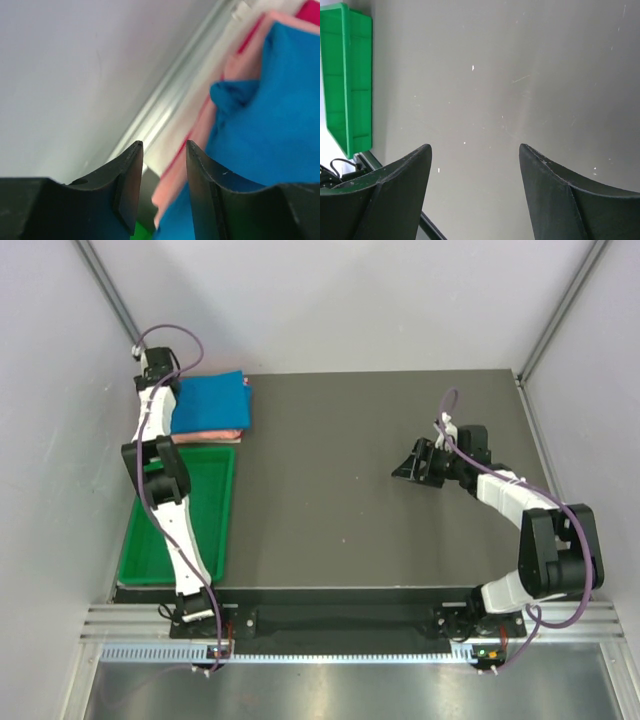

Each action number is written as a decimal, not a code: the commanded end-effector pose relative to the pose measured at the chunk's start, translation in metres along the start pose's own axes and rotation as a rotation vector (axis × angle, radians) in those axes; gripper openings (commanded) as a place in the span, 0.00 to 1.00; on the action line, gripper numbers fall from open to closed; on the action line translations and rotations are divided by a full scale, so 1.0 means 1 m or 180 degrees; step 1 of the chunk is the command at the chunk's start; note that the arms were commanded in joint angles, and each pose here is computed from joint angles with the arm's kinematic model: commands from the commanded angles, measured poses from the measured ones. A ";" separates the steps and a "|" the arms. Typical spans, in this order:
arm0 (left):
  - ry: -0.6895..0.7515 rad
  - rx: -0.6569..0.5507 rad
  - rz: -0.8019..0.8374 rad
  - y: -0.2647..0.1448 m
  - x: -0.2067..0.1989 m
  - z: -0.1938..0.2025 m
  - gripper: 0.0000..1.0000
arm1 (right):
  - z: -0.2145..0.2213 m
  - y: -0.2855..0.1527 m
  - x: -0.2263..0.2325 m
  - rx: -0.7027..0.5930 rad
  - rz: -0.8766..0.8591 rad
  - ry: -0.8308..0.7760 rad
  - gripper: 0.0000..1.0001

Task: Fold and stack the t-shirts
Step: Neatly place the folded tshirt to the corner, then reset both grippers

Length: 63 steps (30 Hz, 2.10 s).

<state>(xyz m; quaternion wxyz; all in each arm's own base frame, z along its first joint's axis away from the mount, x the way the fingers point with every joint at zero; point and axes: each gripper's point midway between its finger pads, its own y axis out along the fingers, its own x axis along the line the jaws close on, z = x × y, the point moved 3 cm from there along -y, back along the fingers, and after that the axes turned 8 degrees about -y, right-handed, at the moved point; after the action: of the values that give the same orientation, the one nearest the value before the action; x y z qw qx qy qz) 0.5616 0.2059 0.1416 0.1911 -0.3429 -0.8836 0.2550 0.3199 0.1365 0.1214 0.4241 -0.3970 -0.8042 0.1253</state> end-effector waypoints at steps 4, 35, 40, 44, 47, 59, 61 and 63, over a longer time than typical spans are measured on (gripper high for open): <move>-0.0389 -0.0294 0.0809 -0.127 -0.005 -0.058 0.46 | -0.026 -0.016 0.013 -0.0216 0.0019 -0.0225 0.72; -0.0014 0.0172 0.5166 -0.494 -0.036 0.187 0.99 | -0.020 -0.162 0.087 -0.1302 0.0521 -0.0503 1.00; -0.0001 0.0205 0.5164 -0.496 -0.035 0.190 0.99 | -0.015 -0.163 0.083 -0.1323 0.0580 -0.0457 1.00; 0.0020 0.0177 0.5143 -0.494 -0.035 0.191 0.99 | -0.013 -0.161 0.079 -0.1287 0.0627 -0.0452 1.00; -0.0001 0.0163 0.5158 -0.496 -0.035 0.188 0.99 | -0.013 -0.160 0.077 -0.1274 0.0657 -0.0473 0.99; -0.0020 0.0080 0.5137 -0.496 -0.035 0.184 0.99 | -0.010 -0.156 0.072 -0.1215 0.0684 -0.0492 1.00; -0.0002 0.0075 0.5126 -0.495 -0.035 0.185 0.99 | -0.009 -0.156 0.072 -0.1219 0.0684 -0.0499 1.00; -0.0002 0.0075 0.5126 -0.494 -0.035 0.185 0.99 | -0.010 -0.156 0.072 -0.1224 0.0688 -0.0506 1.00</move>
<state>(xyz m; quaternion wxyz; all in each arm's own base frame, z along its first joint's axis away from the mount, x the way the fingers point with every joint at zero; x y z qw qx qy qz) 0.2360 -0.1905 0.2555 -0.0168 -0.8565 -0.3693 0.3602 0.2190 0.0877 0.2487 0.2790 -0.5413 -0.7916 0.0499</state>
